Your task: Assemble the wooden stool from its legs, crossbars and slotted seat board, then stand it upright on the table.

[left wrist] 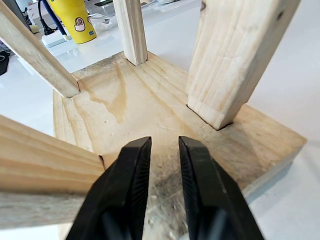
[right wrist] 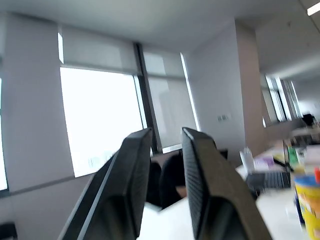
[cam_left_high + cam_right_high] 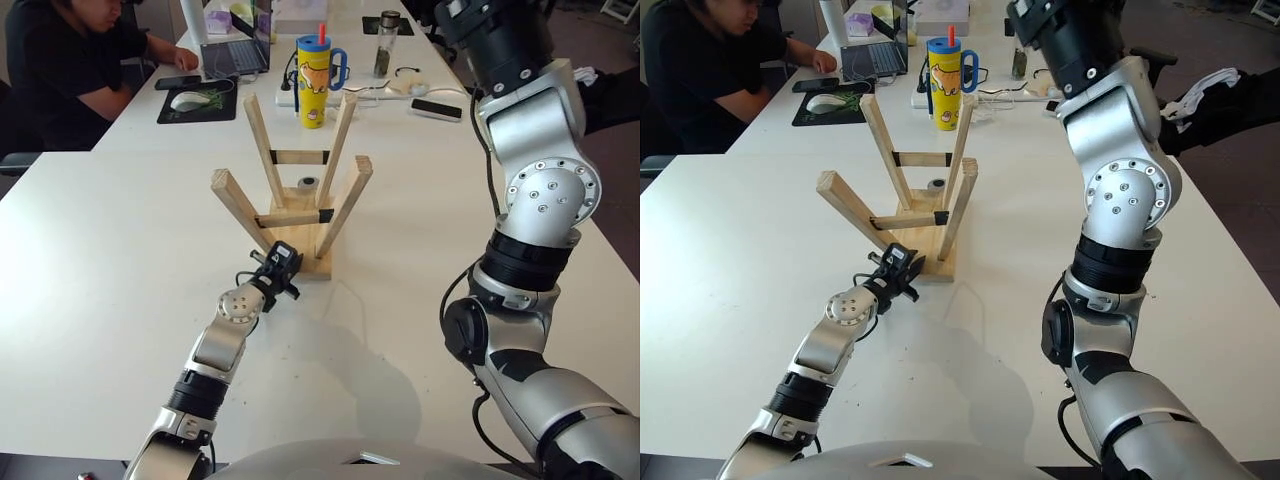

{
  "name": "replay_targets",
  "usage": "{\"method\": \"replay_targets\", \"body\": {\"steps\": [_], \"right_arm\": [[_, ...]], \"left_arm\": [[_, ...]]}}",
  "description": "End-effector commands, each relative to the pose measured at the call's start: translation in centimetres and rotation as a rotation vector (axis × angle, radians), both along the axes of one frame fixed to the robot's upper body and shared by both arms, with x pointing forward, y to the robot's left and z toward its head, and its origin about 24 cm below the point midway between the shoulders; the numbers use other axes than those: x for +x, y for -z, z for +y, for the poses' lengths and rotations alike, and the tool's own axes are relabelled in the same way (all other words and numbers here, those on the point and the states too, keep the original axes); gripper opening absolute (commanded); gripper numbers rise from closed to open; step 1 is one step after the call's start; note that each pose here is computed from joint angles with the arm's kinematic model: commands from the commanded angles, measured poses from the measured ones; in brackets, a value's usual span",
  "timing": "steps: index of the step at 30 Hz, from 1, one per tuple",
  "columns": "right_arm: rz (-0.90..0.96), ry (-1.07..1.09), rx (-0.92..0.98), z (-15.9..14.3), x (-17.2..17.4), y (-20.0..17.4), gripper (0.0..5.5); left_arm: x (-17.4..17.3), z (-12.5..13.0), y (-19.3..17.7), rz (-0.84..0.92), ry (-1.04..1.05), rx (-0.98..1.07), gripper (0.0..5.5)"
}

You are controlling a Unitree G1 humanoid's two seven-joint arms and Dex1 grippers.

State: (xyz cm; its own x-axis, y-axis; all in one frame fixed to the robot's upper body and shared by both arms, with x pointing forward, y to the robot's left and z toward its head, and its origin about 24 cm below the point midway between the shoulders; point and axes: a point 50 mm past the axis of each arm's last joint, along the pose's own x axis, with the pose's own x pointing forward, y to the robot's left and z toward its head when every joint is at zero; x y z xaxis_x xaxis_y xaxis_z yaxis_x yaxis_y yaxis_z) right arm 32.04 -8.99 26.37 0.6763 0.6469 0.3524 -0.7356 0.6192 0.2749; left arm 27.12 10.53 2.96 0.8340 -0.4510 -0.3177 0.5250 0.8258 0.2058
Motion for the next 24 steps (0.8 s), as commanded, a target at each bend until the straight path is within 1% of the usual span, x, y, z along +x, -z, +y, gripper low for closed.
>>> {"method": "replay_targets", "body": {"steps": [1, 2, 3, 5, 7, 9, 11, 15, 16, 17, 18, 19, 20, 21, 22, 23, 24], "right_arm": [[0.753, -0.048, -0.468, 1.9, -4.6, 20.0, 1.11], [0.728, -0.022, -0.466, 1.7, -4.6, 19.7, 1.11], [0.638, -0.012, -0.384, 2.0, -3.7, 17.5, 1.11], [0.358, 0.003, -0.247, 2.3, -1.6, 11.2, 1.11], [0.140, 0.024, -0.110, 1.6, -0.6, 5.5, 1.11], [-0.037, 0.047, 0.023, 0.3, -0.3, 0.5, 1.11], [-0.199, 0.039, 0.130, -1.0, -1.0, -3.8, 1.11], [-0.467, 0.016, 0.287, -3.3, -3.4, -10.1, 1.11], [-0.502, 0.003, 0.319, -3.6, -3.8, -10.9, 1.11], [-0.500, -0.003, 0.324, -3.6, -3.8, -11.1, 1.11], [-0.439, -0.005, 0.298, -3.1, -3.4, -10.3, 1.11], [-0.267, 0.006, 0.216, -1.8, -1.9, -7.3, 1.11], [-0.010, 0.028, 0.081, -0.5, -0.3, -2.1, 1.11], [0.298, 0.024, -0.149, 1.0, -0.1, 6.0, 1.11], [0.578, 0.001, -0.295, 1.4, -1.7, 13.3, 1.11], [0.753, -0.008, -0.434, 1.2, -4.1, 18.9, 1.11], [0.858, -0.050, -0.527, 1.1, -6.3, 22.2, 1.11]], "left_arm": [[-2.3, 0.4, 4.1, 0.241, -0.017, 0.053, 1.03], [-2.3, 0.4, 4.1, 0.245, -0.012, 0.056, 1.03], [-2.3, 0.5, 4.2, 0.249, -0.016, 0.056, 1.03], [-2.6, 0.7, 4.4, 0.258, -0.024, 0.064, 1.03], [-2.7, 0.7, 4.8, 0.277, -0.024, 0.072, 1.03], [-2.8, 0.7, 5.1, 0.291, -0.026, 0.077, 1.03], [-2.8, 0.7, 5.3, 0.300, -0.023, 0.078, 1.03], [-2.8, 0.7, 5.5, 0.305, -0.028, 0.079, 1.03], [-2.9, 0.8, 5.5, 0.306, -0.033, 0.078, 1.03], [-2.9, 0.9, 5.5, 0.306, -0.038, 0.075, 1.03], [-2.9, 0.9, 5.5, 0.306, -0.042, 0.074, 1.03], [-2.9, 0.9, 5.4, 0.306, -0.044, 0.072, 1.03], [-2.9, 0.9, 5.3, 0.305, -0.045, 0.068, 1.03], [-2.9, 0.8, 5.2, 0.303, -0.040, 0.065, 1.03], [-2.9, 0.7, 5.1, 0.300, -0.033, 0.065, 1.03], [-2.8, 0.6, 4.9, 0.295, -0.025, 0.064, 1.03], [-2.7, 0.5, 4.7, 0.292, -0.021, 0.061, 1.03]]}}
